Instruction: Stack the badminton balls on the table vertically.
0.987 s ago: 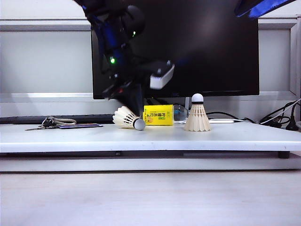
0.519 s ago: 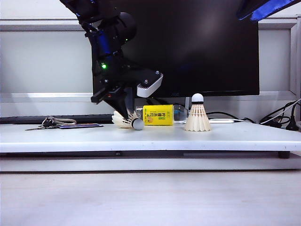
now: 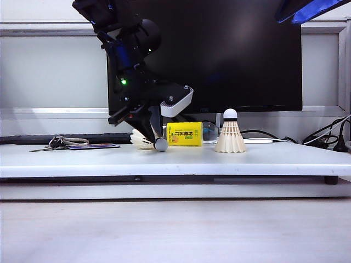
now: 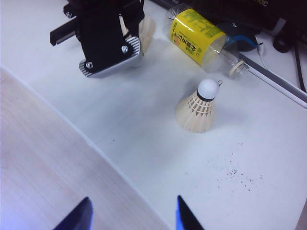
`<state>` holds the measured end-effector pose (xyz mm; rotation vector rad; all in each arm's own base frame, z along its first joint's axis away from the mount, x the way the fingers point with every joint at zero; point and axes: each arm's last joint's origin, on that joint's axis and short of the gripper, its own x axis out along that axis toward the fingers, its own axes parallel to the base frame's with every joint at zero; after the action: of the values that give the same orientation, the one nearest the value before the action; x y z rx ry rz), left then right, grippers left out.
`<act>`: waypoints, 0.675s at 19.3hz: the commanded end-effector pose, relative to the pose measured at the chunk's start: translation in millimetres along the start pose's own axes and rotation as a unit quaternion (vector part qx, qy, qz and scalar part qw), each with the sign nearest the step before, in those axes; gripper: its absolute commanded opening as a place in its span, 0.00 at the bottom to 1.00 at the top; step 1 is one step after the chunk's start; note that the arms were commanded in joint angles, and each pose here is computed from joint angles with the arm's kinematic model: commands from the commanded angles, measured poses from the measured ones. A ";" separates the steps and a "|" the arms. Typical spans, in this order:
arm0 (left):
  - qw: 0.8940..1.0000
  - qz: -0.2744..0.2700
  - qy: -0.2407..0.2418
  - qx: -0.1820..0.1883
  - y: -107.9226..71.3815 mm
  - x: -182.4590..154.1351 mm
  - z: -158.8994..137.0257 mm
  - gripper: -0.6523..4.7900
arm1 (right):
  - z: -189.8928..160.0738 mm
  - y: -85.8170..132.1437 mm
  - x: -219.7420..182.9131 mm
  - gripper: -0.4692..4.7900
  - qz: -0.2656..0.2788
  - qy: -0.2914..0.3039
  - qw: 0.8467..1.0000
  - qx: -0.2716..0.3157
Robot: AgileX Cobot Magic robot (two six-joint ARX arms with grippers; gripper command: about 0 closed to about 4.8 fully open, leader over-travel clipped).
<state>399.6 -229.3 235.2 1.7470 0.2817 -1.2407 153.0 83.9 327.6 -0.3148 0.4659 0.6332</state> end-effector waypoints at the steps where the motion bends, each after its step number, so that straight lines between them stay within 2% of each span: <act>1: 1.000 -0.003 -0.006 0.016 -0.5 4.4 0.7 0.36 | 2.6 -0.4 -0.8 0.52 -0.002 -0.010 1.000 0.003; 13: 0.999 -0.009 -0.012 0.043 -2.1 6.5 1.8 0.38 | 2.5 -0.5 0.7 0.52 -0.001 -0.008 1.000 0.003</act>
<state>401.9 -231.2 232.1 1.8055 0.2283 -1.2645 154.4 84.6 326.5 -0.3138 0.4735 0.6331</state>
